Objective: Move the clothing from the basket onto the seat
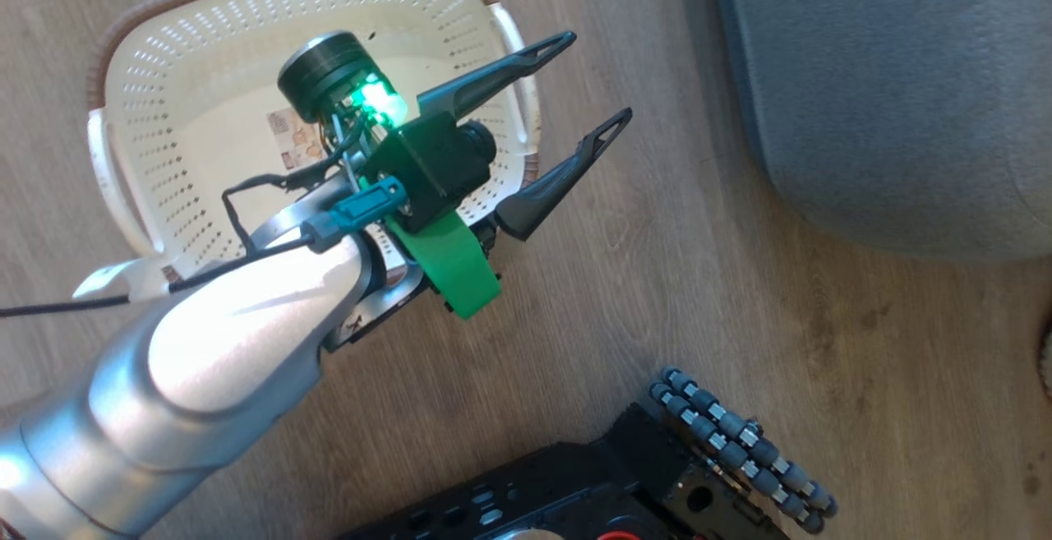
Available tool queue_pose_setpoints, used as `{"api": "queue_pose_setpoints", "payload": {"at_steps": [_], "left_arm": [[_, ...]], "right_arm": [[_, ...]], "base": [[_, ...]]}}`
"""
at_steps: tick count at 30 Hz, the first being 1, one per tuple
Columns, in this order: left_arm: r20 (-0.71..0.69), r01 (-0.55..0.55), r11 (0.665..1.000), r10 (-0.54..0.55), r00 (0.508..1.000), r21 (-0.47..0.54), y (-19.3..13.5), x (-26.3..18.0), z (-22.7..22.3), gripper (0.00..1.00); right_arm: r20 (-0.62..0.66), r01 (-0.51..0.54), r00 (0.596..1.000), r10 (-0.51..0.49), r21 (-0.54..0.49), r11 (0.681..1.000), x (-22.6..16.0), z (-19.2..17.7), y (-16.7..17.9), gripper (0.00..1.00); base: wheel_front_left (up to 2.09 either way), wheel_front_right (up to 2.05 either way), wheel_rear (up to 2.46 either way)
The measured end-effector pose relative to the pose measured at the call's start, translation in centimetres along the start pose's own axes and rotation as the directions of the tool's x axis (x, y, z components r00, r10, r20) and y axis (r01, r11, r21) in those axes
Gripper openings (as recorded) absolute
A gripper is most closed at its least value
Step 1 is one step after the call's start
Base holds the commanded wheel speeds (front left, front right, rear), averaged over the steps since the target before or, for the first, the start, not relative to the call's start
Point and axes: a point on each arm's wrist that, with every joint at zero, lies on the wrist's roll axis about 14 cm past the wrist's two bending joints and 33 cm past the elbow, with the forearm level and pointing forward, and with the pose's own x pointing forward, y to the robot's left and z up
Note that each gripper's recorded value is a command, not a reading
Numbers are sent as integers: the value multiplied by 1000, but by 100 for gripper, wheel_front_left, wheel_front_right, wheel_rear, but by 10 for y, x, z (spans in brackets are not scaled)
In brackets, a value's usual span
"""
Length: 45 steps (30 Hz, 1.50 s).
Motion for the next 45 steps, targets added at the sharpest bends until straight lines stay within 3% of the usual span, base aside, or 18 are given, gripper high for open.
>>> {"api": "queue_pose_setpoints", "payload": {"at_steps": [4, 9, 11, 12, 28, 33, 39, 40, 45], "left_arm": [[0, -18, 1000, 18, 1000, 4, 7, -5, -1, 100], [8, -22, 1000, 22, 1000, 12, 5, -7, 2, 100], [6, -21, 1000, 21, 1000, 19, 4, -6, 4, 100], [9, -20, 1000, 20, 1000, 23, 3, -6, 6, 100], [50, -44, 993, 39, 998, 106, -23, -2, 51, 100], [33, -77, 990, 74, 997, 115, -33, -9, 55, 100], [85, -172, 976, 161, 983, 133, -33, -19, 85, 100], [93, -202, 969, 191, 977, 140, -33, -26, 91, 100], [117, -299, 942, 283, 952, 152, -31, -46, 104, 100]], "right_arm": [[-116, -33, 993, 39, 53, 998, -13, -49, 31, 0], [-169, -44, 984, 57, 78, 996, -26, -73, 38, 0], [-184, -42, 981, 58, 90, 995, -31, -80, 37, 48], [-190, -43, 980, 60, 93, 995, -34, -83, 36, 100], [-295, -220, 920, 259, 161, 962, -102, -114, 57, 100], [-222, -281, 921, 320, 190, 941, -117, -94, 64, 100], [-75, -409, 894, 441, 261, 874, -139, -49, 109, 100], [-21, -447, 881, 472, 287, 847, -148, -32, 124, 100], [96, -540, 835, 542, 331, 774, -172, 8, 157, 100]], "base": [[0, 0, 0], [0, 0, 0], [0, 0, 0], [0, 0, 0], [0, 0, 0], [0, 0, 0], [0, 0, 0], [0, 0, 0], [0, 0, 0]]}}
